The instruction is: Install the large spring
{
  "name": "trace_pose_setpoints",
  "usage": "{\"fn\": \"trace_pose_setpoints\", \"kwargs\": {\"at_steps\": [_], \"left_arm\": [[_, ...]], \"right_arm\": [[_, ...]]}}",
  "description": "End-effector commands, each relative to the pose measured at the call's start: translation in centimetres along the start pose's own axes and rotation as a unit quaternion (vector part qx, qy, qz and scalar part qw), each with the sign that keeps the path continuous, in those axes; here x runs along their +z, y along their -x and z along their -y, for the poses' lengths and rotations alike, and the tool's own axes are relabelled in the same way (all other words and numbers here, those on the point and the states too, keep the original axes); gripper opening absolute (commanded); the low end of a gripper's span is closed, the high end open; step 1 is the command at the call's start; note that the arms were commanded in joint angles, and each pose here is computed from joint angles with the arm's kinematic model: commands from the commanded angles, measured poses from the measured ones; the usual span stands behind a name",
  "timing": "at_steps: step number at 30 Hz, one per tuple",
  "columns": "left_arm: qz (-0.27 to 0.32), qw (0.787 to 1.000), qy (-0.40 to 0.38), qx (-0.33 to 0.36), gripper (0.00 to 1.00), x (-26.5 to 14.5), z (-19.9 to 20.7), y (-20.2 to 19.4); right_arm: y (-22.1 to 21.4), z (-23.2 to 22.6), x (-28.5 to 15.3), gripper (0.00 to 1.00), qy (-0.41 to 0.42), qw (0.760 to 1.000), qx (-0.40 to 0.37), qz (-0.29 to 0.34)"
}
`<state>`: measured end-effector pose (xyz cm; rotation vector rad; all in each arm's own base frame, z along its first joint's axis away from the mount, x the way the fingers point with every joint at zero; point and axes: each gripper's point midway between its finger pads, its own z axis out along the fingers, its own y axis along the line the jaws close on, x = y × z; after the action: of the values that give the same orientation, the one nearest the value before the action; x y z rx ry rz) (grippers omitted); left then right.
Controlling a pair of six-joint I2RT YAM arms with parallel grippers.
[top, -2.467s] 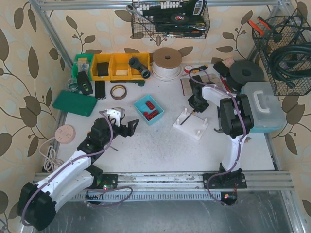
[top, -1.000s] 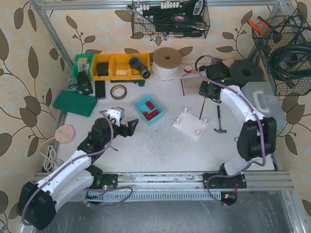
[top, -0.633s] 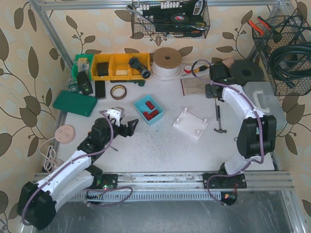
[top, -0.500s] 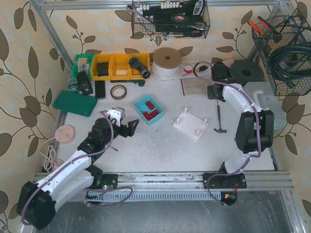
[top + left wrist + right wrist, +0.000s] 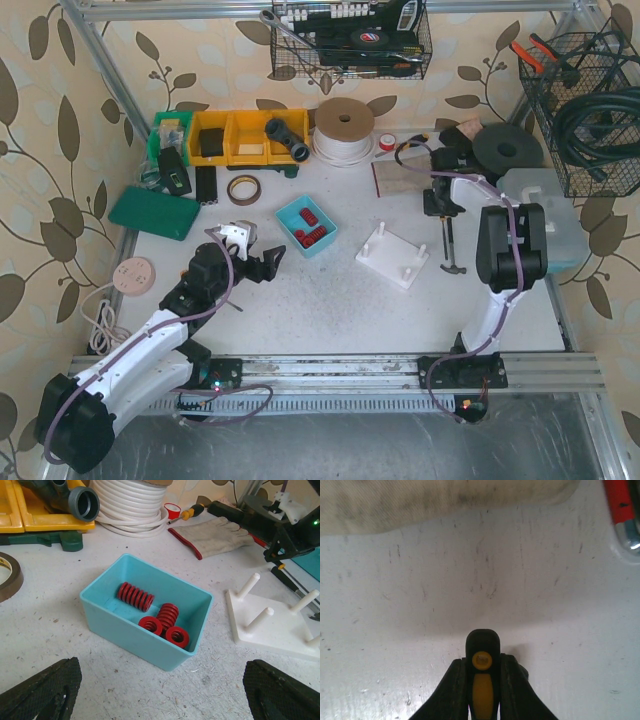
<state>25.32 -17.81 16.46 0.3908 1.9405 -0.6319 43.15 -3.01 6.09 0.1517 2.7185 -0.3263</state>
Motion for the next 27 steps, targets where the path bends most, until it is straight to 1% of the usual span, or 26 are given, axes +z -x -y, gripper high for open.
{"fn": "trace_pose_setpoints", "kwargs": {"at_steps": [1,3,5,8,10,13,17,19,22,24,25,27], "left_arm": [[0.020,1.000,-0.006,0.011,0.91,-0.2,0.6,1.7],[0.020,1.000,-0.005,0.011,0.90,-0.2,0.5,1.7],[0.020,1.000,-0.006,0.011,0.90,-0.2,0.6,1.7],[0.020,1.000,-0.006,0.011,0.91,-0.2,0.6,1.7],[0.020,1.000,-0.005,0.011,0.91,-0.2,0.6,1.7],[0.020,1.000,-0.003,0.011,0.91,-0.3,0.5,1.7],[0.020,1.000,0.000,0.010,0.91,-0.3,0.4,1.8],[0.018,1.000,0.005,0.008,0.94,-0.3,0.2,1.8],[0.016,1.000,0.024,0.003,0.96,-0.3,-0.4,1.6],[0.010,0.999,0.038,-0.001,0.96,-0.2,-0.9,1.5],[0.007,0.999,0.045,-0.003,0.96,-0.2,-1.1,1.4],[-0.002,0.998,0.067,-0.010,0.96,0.0,-1.9,1.1]], "right_arm": [[0.0,-0.4,1.5,0.06,0.003,1.000,0.014,-0.008],[-0.1,-0.6,1.9,0.10,0.007,1.000,0.014,-0.012],[-0.2,-0.7,2.0,0.18,0.008,1.000,0.016,-0.015],[-0.3,-0.4,1.9,0.27,0.003,1.000,0.016,-0.018],[-0.2,-0.2,1.5,0.31,0.000,1.000,0.019,-0.017],[0.0,0.1,0.3,0.34,0.002,1.000,0.030,-0.008],[0.1,0.0,-2.4,0.37,0.026,0.998,0.047,0.010],[-0.1,0.1,-4.0,0.39,0.035,0.998,0.058,0.019],[-0.5,-0.1,-6.8,0.43,0.063,0.994,0.076,0.046],[-0.8,-1.2,-8.8,0.50,0.109,0.988,0.084,0.067],[-1.0,-1.8,-9.8,0.56,0.130,0.985,0.084,0.079],[-1.7,-2.7,-11.8,0.60,0.159,0.979,0.082,0.096]]}}
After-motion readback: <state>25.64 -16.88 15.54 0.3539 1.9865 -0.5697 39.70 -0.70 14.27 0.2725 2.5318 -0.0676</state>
